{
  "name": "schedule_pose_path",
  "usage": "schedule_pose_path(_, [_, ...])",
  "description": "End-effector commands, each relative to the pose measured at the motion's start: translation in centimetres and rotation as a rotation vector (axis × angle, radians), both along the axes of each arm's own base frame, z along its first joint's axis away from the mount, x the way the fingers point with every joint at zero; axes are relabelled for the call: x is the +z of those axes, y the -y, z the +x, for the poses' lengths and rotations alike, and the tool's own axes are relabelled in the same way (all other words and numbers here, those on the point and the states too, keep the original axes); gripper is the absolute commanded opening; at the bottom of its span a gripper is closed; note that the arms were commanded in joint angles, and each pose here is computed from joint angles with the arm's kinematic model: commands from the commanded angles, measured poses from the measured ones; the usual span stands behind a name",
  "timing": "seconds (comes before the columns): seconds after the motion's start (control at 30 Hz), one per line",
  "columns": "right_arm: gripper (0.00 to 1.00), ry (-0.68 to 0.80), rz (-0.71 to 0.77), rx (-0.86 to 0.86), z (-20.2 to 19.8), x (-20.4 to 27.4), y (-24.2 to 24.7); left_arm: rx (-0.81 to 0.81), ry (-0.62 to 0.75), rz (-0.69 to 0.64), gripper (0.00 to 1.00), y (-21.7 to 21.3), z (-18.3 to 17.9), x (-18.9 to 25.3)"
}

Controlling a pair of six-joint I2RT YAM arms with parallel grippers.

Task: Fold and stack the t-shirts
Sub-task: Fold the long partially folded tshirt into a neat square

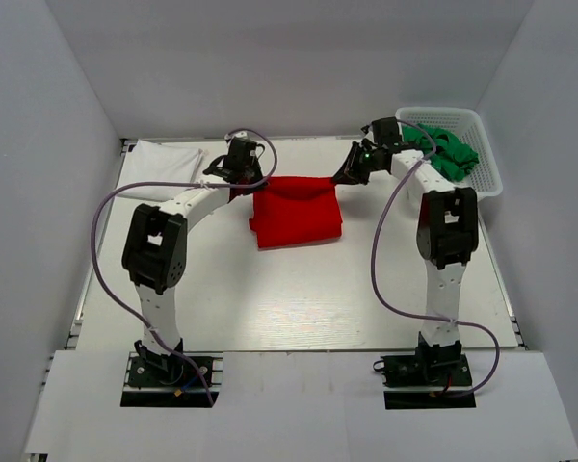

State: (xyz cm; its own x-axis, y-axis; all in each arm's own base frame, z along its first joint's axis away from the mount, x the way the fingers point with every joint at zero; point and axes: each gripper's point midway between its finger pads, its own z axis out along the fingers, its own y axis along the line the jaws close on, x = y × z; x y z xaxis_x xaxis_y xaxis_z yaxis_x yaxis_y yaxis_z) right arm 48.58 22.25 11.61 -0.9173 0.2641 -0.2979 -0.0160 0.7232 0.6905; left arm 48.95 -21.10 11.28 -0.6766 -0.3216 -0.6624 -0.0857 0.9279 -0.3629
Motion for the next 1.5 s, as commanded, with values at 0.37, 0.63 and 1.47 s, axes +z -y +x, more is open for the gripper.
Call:
schedule_pose_path(0.37, [0.90, 0.322, -0.038, 0.147, 1.2, 9.2, 0.0, -0.109, 0.145, -0.036, 1.00, 0.7, 2.3, 6.0])
schedule_pose_path(0.63, [0.90, 0.264, 0.227, 0.344, -9.4, 6.2, -3.8, -0.287, 0.076, -0.228, 1.00, 5.3, -0.4, 2.7])
schedule_pose_path(1.47, [0.90, 0.275, 0.228, 0.373, -11.9, 2.1, -2.7, -0.237, 0.057, -0.224, 1.00, 3.6, -0.8, 2.2])
